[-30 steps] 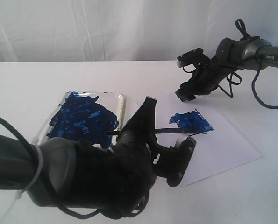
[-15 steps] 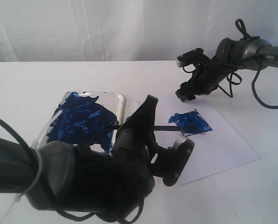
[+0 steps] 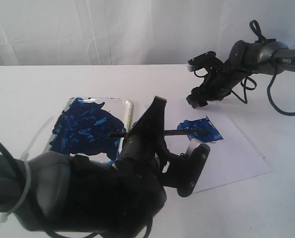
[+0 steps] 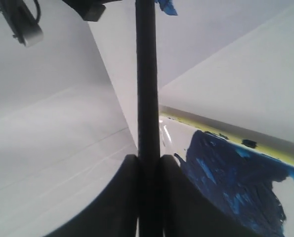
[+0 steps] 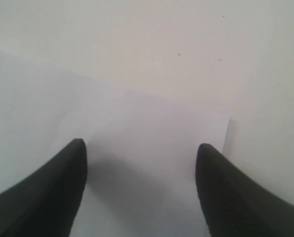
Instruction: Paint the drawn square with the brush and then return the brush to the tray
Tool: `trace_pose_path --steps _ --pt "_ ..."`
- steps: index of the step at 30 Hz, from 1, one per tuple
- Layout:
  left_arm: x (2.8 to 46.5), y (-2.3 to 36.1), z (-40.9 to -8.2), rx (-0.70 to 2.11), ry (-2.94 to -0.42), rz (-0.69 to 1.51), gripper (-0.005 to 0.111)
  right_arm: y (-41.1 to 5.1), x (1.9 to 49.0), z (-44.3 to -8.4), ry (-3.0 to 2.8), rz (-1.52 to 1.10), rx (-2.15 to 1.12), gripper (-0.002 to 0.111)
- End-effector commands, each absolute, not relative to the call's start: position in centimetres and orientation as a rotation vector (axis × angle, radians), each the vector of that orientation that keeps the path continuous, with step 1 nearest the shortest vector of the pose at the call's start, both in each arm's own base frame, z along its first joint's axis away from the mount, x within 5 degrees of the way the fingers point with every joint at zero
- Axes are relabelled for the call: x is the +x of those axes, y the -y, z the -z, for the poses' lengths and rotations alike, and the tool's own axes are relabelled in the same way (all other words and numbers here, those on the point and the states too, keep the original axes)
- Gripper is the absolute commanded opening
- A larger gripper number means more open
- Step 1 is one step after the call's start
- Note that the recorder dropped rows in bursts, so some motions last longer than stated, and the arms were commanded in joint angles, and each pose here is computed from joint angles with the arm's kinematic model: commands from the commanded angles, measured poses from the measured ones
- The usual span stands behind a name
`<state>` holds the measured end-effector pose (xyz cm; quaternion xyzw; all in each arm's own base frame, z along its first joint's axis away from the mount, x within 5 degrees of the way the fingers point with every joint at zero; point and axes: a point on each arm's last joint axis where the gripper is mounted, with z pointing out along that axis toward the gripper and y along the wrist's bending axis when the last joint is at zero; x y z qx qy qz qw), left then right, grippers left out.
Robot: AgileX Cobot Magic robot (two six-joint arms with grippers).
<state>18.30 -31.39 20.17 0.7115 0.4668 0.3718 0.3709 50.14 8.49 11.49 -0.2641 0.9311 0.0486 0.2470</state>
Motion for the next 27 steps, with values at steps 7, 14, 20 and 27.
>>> trace_pose_path --steps 7,14,20,27 --pt "17.84 30.73 -19.55 1.857 -1.295 -0.950 0.000 -8.05 49.27 -8.52 -2.630 -0.096 -0.832 0.060" --pt "17.75 30.85 -19.43 1.866 -1.297 -0.924 0.000 -8.05 49.26 -8.51 -2.632 -0.096 -0.832 0.060" --pt "17.52 31.14 -19.15 1.886 -1.302 -0.859 0.000 -8.05 49.26 -8.51 -2.632 -0.096 -0.832 0.060" --pt "17.50 31.05 -19.10 1.885 -1.319 -0.858 0.000 -8.05 49.26 -8.51 -2.632 -0.096 -0.832 0.060"
